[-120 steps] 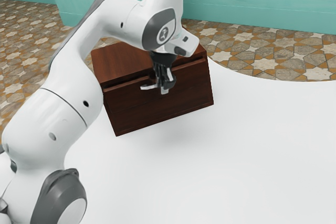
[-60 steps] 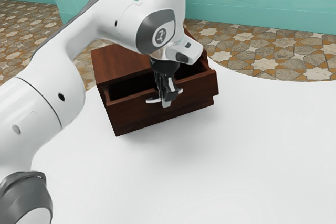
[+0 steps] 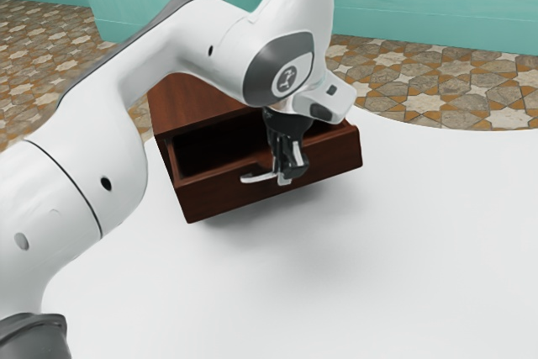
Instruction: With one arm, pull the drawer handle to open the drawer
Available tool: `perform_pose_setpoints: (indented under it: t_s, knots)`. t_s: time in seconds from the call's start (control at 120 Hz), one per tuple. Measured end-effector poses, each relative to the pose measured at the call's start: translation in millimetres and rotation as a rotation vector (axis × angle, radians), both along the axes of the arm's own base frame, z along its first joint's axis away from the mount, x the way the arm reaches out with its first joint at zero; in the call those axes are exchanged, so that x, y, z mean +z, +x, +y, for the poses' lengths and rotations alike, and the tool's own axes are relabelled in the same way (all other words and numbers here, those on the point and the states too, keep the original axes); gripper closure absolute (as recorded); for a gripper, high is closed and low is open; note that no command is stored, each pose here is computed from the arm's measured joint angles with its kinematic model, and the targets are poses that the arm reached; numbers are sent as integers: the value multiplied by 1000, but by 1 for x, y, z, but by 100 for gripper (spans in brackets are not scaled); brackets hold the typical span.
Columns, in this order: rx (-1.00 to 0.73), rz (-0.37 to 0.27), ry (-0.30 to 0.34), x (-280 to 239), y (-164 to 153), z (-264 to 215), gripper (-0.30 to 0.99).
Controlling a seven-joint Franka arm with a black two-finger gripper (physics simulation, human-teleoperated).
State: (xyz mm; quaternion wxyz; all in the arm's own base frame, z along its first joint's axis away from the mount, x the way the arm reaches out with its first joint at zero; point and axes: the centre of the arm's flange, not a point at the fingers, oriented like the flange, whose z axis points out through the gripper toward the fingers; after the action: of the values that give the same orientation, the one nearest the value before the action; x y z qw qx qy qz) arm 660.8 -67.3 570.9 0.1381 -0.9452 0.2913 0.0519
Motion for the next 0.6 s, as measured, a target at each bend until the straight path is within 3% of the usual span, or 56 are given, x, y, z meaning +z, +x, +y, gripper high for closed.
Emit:
perform_pose_setpoints:
  t_s: [0.175, 0.283, 0.6]
  knots:
    - [7, 9, -11, -6, -5, -4, 54]
    - [10, 3, -16, -2, -10, -11, 61]
    - [29, -14, -35, 6, -13, -5, 59]
